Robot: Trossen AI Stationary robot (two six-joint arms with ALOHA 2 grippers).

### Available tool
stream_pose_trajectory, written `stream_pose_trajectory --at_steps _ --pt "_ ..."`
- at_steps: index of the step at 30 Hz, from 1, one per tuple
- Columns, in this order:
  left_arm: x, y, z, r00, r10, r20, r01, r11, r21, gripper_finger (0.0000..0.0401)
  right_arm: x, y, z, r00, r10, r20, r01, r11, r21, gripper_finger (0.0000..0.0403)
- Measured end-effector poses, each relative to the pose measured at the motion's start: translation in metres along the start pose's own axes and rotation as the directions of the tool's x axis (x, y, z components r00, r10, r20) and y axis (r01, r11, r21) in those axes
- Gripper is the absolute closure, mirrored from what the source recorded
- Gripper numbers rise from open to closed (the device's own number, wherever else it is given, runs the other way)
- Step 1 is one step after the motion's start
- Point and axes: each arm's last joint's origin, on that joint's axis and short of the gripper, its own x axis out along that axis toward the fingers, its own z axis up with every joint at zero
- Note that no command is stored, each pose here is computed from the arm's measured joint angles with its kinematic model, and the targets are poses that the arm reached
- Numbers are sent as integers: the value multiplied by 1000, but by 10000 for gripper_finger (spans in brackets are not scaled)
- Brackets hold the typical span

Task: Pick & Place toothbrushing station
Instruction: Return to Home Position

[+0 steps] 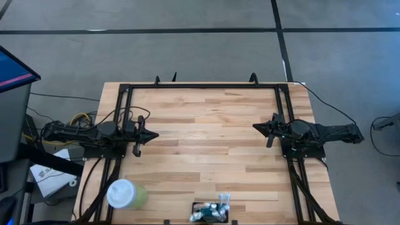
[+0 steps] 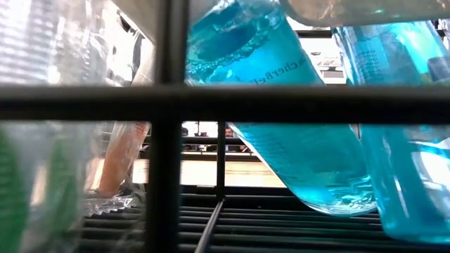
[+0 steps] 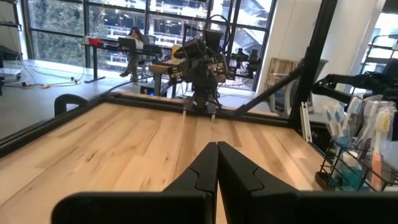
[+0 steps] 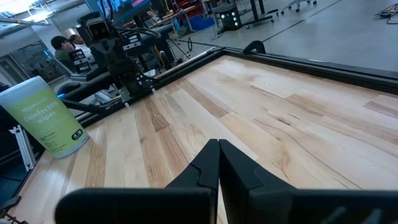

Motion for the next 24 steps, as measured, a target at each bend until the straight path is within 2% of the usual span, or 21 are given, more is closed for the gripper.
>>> stream_pose_trajectory --at_steps 7,24 --pt "1 0 -4 999 7 -43 -7 1000 6 399 0 0 0 1000 0 0 0 1000 0 403" --pt "2 0 -5 999 8 -51 -8 1000 7 399 0 0 0 1000 0 0 0 1000 0 403"
